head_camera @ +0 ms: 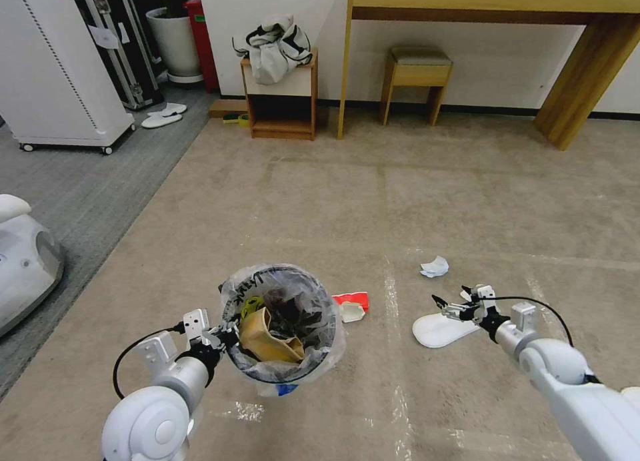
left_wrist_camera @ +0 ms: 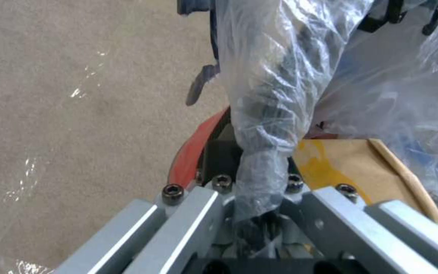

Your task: Pick up the trash bin and place the garbage on the floor into it.

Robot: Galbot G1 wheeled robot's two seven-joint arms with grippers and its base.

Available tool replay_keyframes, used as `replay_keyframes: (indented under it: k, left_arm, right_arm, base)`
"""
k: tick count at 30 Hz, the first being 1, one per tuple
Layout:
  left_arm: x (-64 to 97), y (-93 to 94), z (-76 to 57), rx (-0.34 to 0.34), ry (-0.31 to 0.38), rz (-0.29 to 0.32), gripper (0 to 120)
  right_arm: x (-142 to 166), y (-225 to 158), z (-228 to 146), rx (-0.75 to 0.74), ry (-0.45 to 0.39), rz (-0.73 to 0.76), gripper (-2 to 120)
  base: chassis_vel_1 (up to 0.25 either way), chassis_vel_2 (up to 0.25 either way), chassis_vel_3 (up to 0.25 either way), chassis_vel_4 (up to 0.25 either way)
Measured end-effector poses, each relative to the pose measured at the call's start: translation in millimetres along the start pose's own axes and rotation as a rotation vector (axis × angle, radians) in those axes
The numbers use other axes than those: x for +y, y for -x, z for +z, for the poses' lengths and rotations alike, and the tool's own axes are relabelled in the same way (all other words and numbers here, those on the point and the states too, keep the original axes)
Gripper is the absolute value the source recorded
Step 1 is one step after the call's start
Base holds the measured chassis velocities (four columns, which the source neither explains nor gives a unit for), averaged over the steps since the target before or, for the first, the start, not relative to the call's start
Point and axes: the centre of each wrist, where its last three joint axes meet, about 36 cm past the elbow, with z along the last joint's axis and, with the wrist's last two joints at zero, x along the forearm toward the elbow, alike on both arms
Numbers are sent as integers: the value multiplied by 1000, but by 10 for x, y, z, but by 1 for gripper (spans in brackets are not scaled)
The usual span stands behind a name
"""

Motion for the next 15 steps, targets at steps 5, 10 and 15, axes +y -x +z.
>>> replay_keyframes:
  k: [5, 10, 15]
  left_arm:
    - [-6, -2, 28, 2, -2, 2, 1]
    - [-23, -3, 57, 4, -5, 3, 1]
    - [-30, -6, 61, 4, -2, 4, 1]
  right_arm:
    - [-125, 92, 7, 77, 4, -29, 100]
    - [-187, 165, 75, 124, 7, -43, 100]
    - [-229, 196, 100, 159, 5, -51, 100]
  base:
    - [0, 0, 0, 0]
    - [0, 0, 0, 0]
    - [0, 0, 0, 0]
